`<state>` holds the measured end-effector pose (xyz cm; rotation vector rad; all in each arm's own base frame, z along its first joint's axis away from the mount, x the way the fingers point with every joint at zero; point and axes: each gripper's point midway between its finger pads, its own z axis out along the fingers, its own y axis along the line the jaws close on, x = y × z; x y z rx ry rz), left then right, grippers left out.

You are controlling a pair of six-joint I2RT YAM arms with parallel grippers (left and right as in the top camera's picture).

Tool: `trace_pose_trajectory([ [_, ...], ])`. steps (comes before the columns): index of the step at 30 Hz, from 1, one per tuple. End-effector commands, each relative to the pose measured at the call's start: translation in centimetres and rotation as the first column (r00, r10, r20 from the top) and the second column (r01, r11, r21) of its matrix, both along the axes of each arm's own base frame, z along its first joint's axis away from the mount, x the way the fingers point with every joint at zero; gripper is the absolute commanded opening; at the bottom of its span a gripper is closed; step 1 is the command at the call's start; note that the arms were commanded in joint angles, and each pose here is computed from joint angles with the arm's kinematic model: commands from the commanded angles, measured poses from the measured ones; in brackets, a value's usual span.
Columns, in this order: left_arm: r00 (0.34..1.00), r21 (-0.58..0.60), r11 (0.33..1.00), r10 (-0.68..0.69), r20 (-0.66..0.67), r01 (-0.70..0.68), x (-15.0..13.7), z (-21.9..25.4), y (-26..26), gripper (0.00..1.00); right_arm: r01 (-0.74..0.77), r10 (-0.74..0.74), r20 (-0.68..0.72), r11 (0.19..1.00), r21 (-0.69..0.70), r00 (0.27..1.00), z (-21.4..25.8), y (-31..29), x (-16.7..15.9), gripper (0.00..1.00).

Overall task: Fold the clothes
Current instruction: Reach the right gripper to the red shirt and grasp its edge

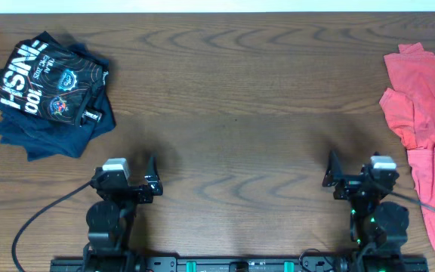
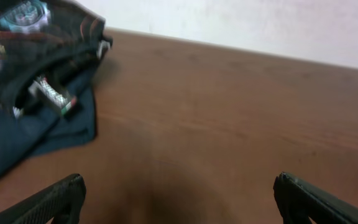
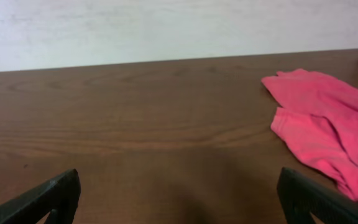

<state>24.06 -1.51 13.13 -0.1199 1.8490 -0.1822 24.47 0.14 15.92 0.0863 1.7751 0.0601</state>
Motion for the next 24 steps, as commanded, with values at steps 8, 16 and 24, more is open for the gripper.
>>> trace_pose_trajectory([
  [8,0.977,-0.033,0.999,-0.049,-0.209,0.043,1.5,3.0,-1.0,0.98,0.038,-0.039,-0.289,0.999,-0.010,0.956,1.8,-0.7,2.6,0.99],
  [16,0.883,-0.046,0.998,-0.066,-0.465,0.051,2.1,0.9,-1.5,0.98,0.023,-0.040,-0.550,0.999,-0.038,0.834,-1.3,-0.6,5.9,0.99],
  [24,0.840,-0.046,0.998,-0.064,-0.539,0.046,1.5,-0.7,-1.4,0.98,0.479,-0.520,-0.581,0.844,-0.240,0.626,-4.4,-10.7,4.9,0.99],
])
